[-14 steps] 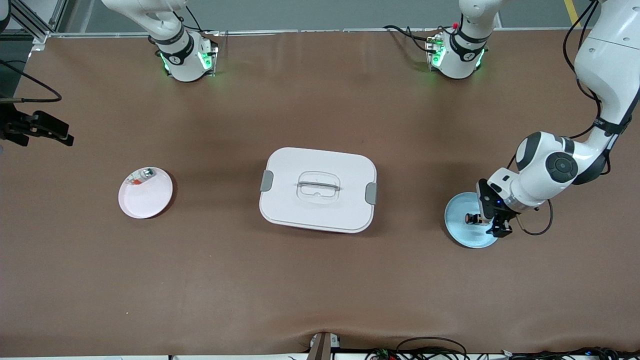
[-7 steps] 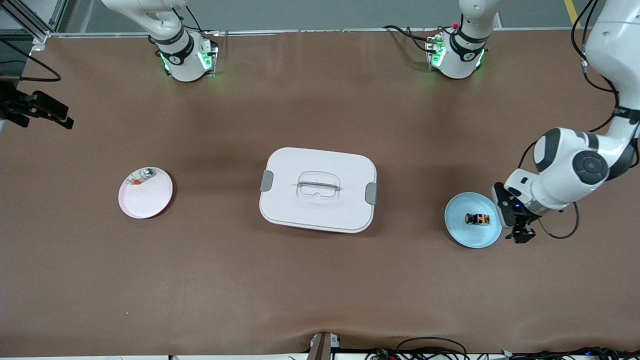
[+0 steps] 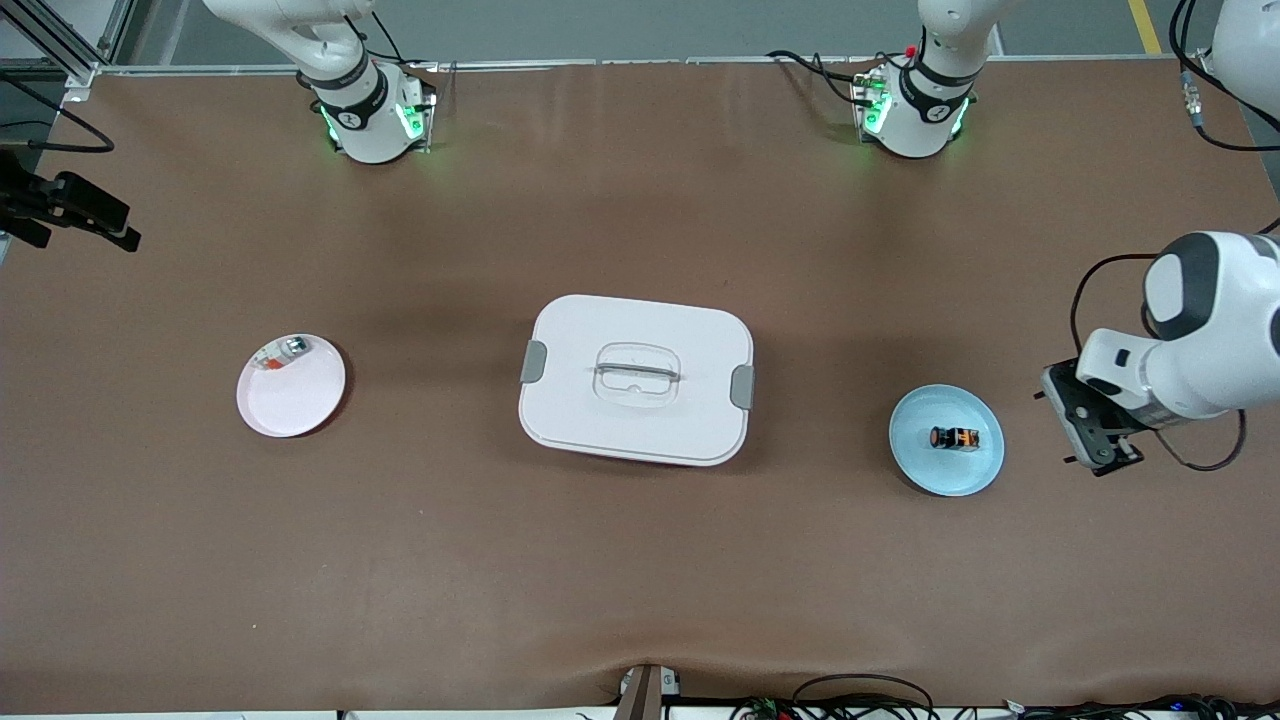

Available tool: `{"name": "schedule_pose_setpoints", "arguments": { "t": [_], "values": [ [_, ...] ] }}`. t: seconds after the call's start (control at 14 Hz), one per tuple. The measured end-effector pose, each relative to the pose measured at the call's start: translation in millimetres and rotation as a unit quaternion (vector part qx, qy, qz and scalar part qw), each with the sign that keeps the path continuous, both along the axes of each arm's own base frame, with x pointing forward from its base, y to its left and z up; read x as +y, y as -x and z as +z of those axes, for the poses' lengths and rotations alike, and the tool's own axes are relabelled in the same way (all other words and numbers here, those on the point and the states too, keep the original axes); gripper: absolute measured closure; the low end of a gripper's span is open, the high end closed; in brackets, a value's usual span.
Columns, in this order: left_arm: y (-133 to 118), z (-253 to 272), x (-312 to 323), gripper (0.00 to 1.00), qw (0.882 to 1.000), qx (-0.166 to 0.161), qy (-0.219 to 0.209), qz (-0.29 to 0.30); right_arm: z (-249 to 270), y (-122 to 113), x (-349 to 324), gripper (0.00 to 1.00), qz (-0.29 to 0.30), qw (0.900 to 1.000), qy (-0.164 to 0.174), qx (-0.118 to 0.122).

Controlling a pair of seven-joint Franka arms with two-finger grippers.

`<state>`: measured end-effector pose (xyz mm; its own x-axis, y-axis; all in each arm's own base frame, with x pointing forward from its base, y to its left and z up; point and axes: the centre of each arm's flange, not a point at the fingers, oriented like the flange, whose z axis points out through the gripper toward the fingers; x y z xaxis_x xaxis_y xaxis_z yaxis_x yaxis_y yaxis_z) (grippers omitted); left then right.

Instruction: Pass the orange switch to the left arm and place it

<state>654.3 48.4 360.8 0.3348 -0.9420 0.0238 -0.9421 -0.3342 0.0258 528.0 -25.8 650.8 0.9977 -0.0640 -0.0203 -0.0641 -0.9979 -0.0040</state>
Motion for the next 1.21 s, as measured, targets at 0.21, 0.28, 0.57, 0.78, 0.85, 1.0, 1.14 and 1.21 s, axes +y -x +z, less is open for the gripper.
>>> {"name": "schedule_pose_setpoints", "arguments": {
  "t": [0.21,0.28,0.57,0.78,0.85,1.0,1.14,1.21],
  "values": [
    [-2,34,-11,0.00,0.995,0.016,-0.004,0.097,0,0,0,0.00,-0.001,1.000,0.000,0.001],
    [-1,49,-18,0.00,0.991,0.017,-0.006,0.133,-1,0,0,0.00,-0.001,1.000,0.000,0.002],
    [6,106,-29,0.00,0.966,0.010,-0.009,0.257,1,3,-1,0.00,-0.005,1.000,0.000,0.011],
    [11,133,-35,0.00,0.937,0.000,-0.005,0.350,3,3,-1,0.00,-0.006,1.000,0.000,0.009],
    [14,141,-42,0.00,0.924,-0.001,-0.007,0.383,4,3,-1,0.00,-0.006,1.000,0.000,0.008],
    [23,157,-64,0.00,0.891,0.002,-0.015,0.454,5,3,-1,0.00,-0.006,1.000,0.000,0.007],
    [32,171,-85,0.00,0.863,0.001,-0.022,0.505,5,3,-1,0.00,-0.006,1.000,0.000,0.007],
    [36,177,-91,0.00,0.855,-0.003,-0.024,0.517,5,3,-1,0.00,-0.006,1.000,0.000,0.007]
  ]
}}
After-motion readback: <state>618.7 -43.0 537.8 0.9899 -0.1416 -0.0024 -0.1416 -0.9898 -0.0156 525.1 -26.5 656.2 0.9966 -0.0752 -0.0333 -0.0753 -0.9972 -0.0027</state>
